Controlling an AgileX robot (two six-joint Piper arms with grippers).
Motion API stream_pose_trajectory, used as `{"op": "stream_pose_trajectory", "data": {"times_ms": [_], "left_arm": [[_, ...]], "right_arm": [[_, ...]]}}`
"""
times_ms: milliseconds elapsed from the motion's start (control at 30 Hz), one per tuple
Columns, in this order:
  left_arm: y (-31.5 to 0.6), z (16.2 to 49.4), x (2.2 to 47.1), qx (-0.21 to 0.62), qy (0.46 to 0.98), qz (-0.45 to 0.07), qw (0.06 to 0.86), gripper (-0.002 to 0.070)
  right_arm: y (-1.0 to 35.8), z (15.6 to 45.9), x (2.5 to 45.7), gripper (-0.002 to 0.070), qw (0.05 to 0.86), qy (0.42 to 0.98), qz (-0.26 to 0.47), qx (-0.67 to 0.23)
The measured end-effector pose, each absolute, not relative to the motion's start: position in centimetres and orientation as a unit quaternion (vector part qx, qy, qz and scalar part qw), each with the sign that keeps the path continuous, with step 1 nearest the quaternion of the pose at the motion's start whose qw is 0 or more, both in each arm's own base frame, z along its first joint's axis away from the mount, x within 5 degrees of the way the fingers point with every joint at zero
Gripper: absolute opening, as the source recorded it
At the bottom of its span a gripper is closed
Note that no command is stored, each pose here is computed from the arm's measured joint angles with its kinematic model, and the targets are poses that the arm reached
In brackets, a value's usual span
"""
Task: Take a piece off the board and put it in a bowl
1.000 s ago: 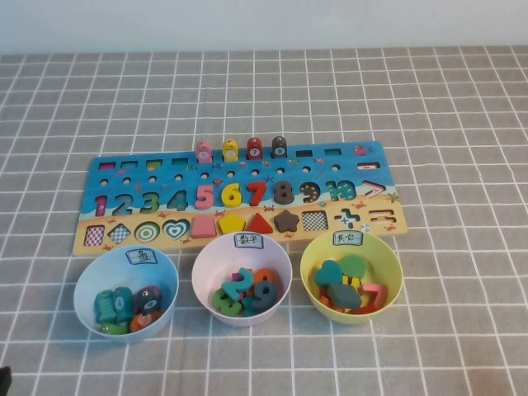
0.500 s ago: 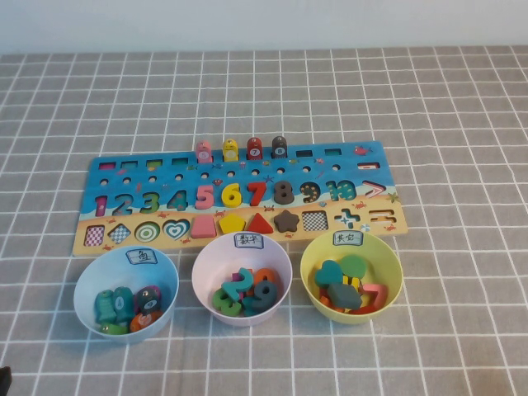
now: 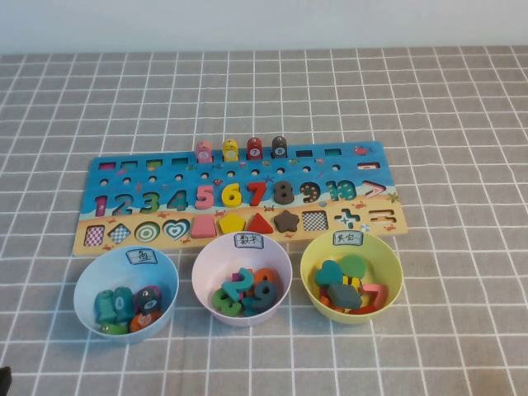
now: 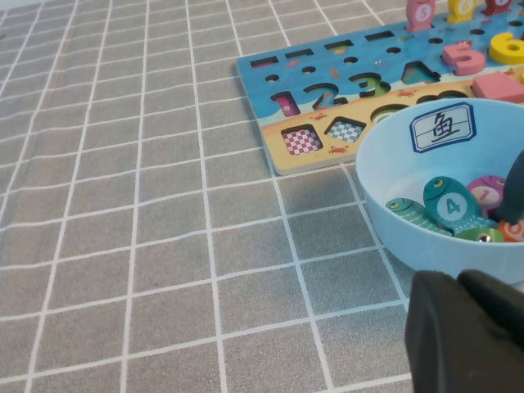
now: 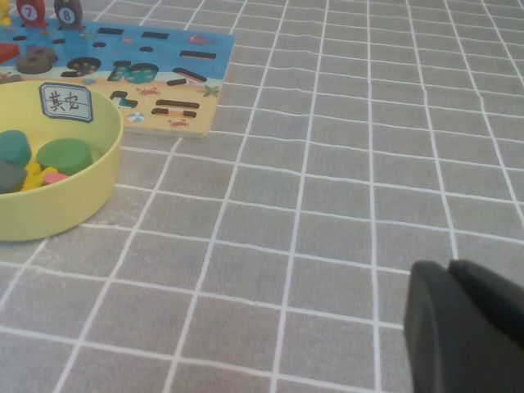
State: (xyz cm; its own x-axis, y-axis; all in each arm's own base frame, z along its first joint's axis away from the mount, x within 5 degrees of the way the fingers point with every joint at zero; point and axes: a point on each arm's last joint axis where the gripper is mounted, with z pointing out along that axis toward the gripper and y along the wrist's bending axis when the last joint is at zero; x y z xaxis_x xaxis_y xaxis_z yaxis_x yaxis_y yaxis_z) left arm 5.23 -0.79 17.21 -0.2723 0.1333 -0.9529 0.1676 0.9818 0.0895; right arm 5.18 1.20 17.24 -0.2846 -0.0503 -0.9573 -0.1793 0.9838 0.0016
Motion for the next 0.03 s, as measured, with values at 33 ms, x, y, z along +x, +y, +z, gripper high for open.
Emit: {"op": "stream_pose_trajectory", "data": {"times_ms": [33], "left_arm": [[-0.79, 17.21, 5.23, 0.094, 0.797, -0.014, 0.596, -0.0005]], "right_arm": [[1.20, 17.24, 5.18, -0.0017, 0.594, 0.800, 0.054, -0.072]]}}
